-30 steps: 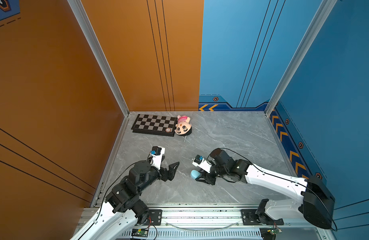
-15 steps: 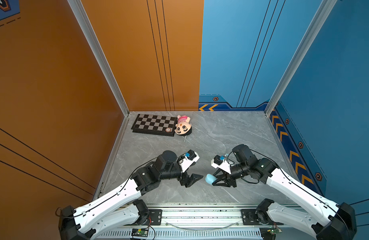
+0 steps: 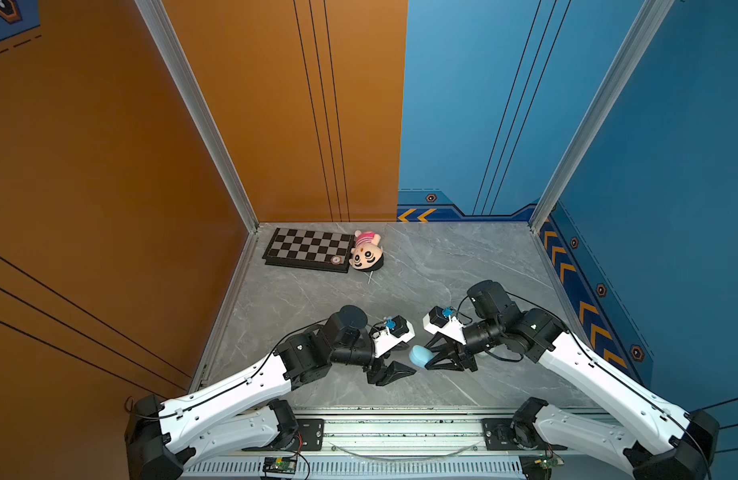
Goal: Insert the wireless bluetooth earbuds into the charging case
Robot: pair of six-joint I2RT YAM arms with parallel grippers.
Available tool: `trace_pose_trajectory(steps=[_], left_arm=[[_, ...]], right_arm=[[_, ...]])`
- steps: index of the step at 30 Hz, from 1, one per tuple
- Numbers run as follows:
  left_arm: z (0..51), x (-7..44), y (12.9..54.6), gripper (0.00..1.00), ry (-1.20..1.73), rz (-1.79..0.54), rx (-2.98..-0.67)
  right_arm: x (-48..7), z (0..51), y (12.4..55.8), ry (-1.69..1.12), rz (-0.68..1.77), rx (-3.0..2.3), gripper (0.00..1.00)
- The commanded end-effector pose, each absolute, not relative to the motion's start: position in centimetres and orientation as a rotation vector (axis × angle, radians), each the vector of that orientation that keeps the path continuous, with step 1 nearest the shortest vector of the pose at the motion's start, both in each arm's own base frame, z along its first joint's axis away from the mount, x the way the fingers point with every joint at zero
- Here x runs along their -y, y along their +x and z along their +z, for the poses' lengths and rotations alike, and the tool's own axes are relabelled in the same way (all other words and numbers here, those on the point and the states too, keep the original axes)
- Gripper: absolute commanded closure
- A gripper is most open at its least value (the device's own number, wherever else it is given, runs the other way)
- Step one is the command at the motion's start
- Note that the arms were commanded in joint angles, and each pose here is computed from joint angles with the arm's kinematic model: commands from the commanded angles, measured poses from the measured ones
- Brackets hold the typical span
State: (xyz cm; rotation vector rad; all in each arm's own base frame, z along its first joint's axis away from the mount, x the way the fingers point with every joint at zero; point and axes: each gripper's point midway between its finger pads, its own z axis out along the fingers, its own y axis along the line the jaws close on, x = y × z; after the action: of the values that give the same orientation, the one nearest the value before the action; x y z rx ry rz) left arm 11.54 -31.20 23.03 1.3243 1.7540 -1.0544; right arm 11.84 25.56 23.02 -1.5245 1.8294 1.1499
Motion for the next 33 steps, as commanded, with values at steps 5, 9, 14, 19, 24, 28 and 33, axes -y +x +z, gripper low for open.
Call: trace_pose_trajectory(steps=[5,9,14,19,24,28,33], left_arm=[[26.1,32.5,10.9,0.48,1.336,-1.118,-1.642],[25.8,32.6,10.9,0.55,1.336,-1.124,-1.657],[25.2,32.5,10.8,0.5,1.338,-1.123,-1.675],[25.0,32.3,10.7,0.4,1.339,-1.116,-1.683],[25.0,32.5,10.7,0.44,1.346,-1.122,-1.684],[24.9,32.6,10.7,0.46,1.353,-1.124,-1.684],[24.7,32.7,10.8,0.44,1.358,-1.119,-1.691]], right_arm=[[-25.6,23.7,11.3,-1.552,1.154,-1.81,0.77],[-25.5,23.7,11.2,-1.555,1.148,-1.805,0.78],[-25.5,23.9,11.2,-1.549,1.136,-1.795,0.78],[-25.5,24.3,11.4,-1.543,1.13,-1.784,0.78],[-25.7,24.5,11.5,-1.529,1.134,-1.78,0.78],[-25.9,24.9,11.7,-1.515,1.133,-1.77,0.78],[-25.9,25.1,11.8,-1.505,1.129,-1.763,0.78]])
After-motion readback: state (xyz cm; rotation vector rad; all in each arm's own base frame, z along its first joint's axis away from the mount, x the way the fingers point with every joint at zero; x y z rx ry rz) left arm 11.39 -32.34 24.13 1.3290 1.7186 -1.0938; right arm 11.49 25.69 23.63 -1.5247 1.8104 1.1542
